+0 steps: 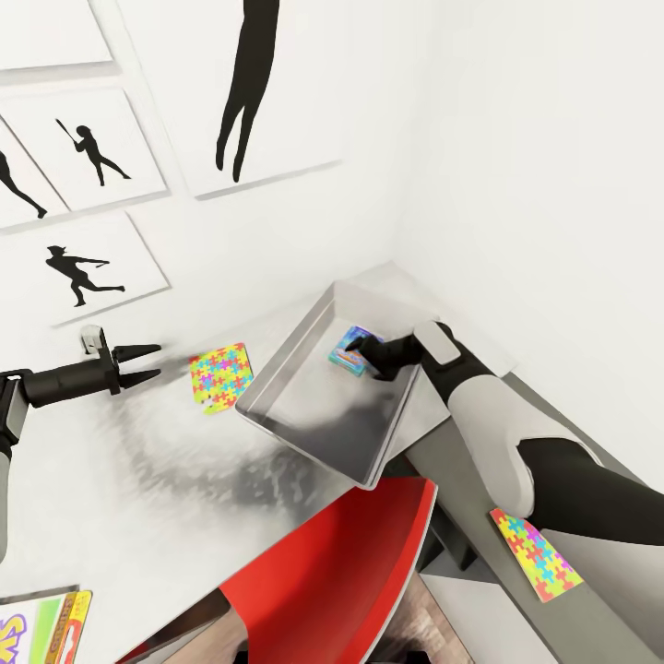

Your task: Put all the toys in the child's room - the three board games (two on the bed and one on the table), the two jigsaw puzzles on the table, and the tennis ball on the table - inside the toy box on the table in the child's room.

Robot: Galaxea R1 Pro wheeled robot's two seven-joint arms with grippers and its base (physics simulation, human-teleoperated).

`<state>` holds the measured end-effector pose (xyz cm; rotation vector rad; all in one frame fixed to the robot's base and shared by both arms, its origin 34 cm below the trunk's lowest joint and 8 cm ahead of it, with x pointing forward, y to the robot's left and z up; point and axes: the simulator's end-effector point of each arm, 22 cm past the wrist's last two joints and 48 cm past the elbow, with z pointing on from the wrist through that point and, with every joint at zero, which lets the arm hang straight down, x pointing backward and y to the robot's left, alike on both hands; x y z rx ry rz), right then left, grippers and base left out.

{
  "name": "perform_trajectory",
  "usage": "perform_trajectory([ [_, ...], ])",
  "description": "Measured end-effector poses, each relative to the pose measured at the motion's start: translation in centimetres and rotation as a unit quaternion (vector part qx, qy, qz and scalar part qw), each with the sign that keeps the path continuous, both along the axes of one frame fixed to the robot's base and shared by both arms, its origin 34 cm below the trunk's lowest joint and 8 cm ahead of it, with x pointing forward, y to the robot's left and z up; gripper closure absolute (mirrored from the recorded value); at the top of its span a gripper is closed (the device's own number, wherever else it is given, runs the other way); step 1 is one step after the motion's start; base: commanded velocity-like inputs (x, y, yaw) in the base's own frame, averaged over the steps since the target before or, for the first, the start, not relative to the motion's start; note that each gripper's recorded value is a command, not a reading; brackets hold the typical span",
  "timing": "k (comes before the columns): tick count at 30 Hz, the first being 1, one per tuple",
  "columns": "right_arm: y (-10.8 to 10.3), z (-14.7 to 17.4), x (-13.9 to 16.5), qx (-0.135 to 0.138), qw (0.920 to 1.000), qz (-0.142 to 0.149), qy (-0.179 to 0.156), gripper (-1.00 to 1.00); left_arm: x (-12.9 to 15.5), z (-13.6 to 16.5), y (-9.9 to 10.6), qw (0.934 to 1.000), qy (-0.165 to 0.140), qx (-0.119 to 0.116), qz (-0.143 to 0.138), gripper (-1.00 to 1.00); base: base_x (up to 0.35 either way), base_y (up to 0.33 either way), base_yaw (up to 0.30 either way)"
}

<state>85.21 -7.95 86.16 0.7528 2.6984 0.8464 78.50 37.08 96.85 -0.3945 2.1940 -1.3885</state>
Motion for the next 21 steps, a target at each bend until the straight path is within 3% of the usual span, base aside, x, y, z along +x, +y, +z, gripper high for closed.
perform_trajectory([
  [8, -0.55, 0.28, 0.14, -0.018, 0.9998, -0.002, 0.005, -1.0, 0.0, 0.0, 0.0, 1.0, 0.0, 0.0, 0.0, -1.0, 0.0, 0.0, 0.0],
  [21, -0.19, 0.41, -0.29, -0.014, 0.9998, 0.012, 0.011, -1.0, 0.0, 0.01, 0.03, 1.0, 0.0, 0.0, 0.0, -1.0, 0.0, 0.0, 0.0],
])
